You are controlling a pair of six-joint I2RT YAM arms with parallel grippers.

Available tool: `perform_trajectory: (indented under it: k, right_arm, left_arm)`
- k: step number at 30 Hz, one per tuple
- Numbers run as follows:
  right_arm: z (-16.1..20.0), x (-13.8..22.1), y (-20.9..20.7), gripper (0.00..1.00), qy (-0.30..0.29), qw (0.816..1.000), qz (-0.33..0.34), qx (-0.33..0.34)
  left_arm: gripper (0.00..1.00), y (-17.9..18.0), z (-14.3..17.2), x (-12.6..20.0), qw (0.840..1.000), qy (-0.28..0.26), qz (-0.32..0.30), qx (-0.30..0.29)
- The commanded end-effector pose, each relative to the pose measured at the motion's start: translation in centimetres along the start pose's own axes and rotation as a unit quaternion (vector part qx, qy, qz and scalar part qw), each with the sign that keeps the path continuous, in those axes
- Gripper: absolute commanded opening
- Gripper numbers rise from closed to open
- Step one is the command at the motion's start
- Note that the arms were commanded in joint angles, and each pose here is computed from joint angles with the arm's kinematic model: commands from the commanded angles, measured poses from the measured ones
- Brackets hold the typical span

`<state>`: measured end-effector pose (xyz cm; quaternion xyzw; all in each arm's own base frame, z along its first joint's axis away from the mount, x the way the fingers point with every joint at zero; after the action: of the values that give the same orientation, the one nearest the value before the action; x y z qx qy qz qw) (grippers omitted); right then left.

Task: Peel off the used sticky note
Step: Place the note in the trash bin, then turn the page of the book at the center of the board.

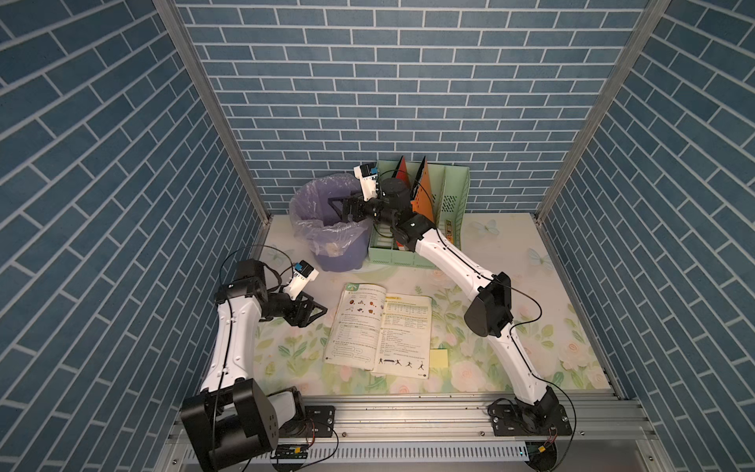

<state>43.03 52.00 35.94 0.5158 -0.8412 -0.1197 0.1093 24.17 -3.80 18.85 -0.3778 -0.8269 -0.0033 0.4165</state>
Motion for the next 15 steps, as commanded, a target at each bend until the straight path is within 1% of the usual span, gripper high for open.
perform_trajectory:
  k: [1,4,5,7,8,11,15]
  right_arm:
    - [-5.3,3.1,2.7,1.0,-0.039,0.998,-0.009,0.045]
    - [-6.2,5.1,4.4,1.0,-0.021,0.998,0.004,0.065]
    - [-7.0,6.5,5.2,1.0,-0.018,0.997,0.012,0.07]
    - [-5.8,8.5,5.7,1.0,0.016,0.997,0.031,0.065]
    - [-5.1,9.9,5.8,0.99,0.03,0.997,0.043,0.06]
    - [-1.1,15.0,4.8,0.99,0.068,0.993,0.09,0.031]
    - [4.1,23.1,2.9,0.99,0.097,0.978,0.181,-0.021]
  left_arm:
    - [0.71,-0.3,-0.4,0.2,1.0,-0.009,0.011,0.001]
    - [0.71,-0.6,-1.2,0.3,1.0,-0.015,0.014,-0.011]
    - [0.71,-0.8,-1.5,0.3,1.0,-0.012,0.016,-0.018]
    - [0.7,-1.3,-2.2,-0.1,0.999,-0.002,0.017,-0.037]
    - [0.7,-1.7,-2.6,-0.3,0.999,0.002,0.017,-0.047]
    - [0.7,-3.4,-3.8,-1.7,0.996,0.018,0.026,-0.08]
    - [0.69,-5.8,-4.9,-4.6,0.991,0.041,0.034,-0.119]
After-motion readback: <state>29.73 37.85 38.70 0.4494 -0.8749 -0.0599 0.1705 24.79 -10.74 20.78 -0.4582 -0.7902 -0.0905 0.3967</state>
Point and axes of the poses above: each gripper's point midway between its finger pads, its own x axis back along the fingers, its own y axis along the line the jaws close on, z = x × y, the point moved 2 cm from there along x, back along the fingers, and after that the axes turned 3 degrees about x, right-handed, at the moved point
